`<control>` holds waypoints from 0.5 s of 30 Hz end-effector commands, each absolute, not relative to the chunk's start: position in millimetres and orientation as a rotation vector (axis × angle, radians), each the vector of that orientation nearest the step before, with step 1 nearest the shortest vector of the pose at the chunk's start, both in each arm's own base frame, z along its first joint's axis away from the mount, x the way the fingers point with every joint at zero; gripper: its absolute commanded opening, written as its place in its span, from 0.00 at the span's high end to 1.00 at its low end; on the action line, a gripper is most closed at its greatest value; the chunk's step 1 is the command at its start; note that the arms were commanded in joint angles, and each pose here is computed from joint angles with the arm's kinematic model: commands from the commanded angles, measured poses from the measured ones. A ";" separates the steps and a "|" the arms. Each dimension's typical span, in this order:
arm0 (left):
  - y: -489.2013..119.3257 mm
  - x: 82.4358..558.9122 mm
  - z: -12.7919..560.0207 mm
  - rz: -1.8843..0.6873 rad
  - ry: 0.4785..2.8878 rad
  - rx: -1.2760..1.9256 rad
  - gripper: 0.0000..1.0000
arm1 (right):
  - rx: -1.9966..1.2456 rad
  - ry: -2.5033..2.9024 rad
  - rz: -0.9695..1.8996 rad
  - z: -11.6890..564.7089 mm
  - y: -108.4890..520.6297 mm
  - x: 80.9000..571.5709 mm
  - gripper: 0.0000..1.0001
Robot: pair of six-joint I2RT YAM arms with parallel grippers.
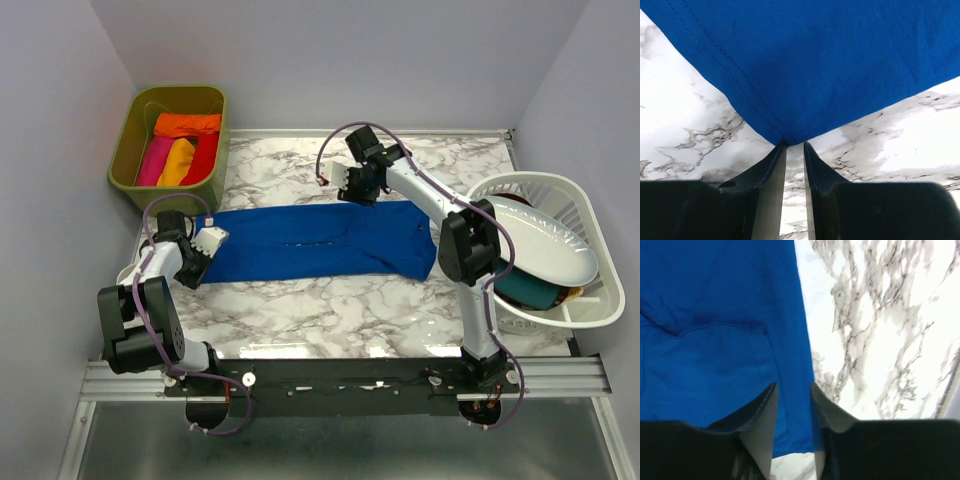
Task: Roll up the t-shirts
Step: Fold the T-shirt at the center of the board.
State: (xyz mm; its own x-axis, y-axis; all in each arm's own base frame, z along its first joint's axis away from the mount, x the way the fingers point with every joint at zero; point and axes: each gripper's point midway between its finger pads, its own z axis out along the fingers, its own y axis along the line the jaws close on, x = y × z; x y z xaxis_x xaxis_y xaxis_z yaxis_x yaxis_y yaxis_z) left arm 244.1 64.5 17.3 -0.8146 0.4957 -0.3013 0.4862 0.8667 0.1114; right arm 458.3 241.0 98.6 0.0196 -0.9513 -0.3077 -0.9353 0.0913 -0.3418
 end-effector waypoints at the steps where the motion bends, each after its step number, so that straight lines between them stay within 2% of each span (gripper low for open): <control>1: 70.5 227.2 3.5 0.046 2.803 0.744 0.69 | -1.707 1.945 -0.137 122.0 234.1 469.9 0.45; 11: 71.4 221.9 2.7 0.054 2.807 0.762 0.69 | -1.645 2.408 -0.151 65.3 127.7 450.3 0.44; 15: 70.0 221.0 2.8 0.048 2.808 0.753 0.69 | -1.578 2.551 -0.139 50.7 104.2 446.1 0.45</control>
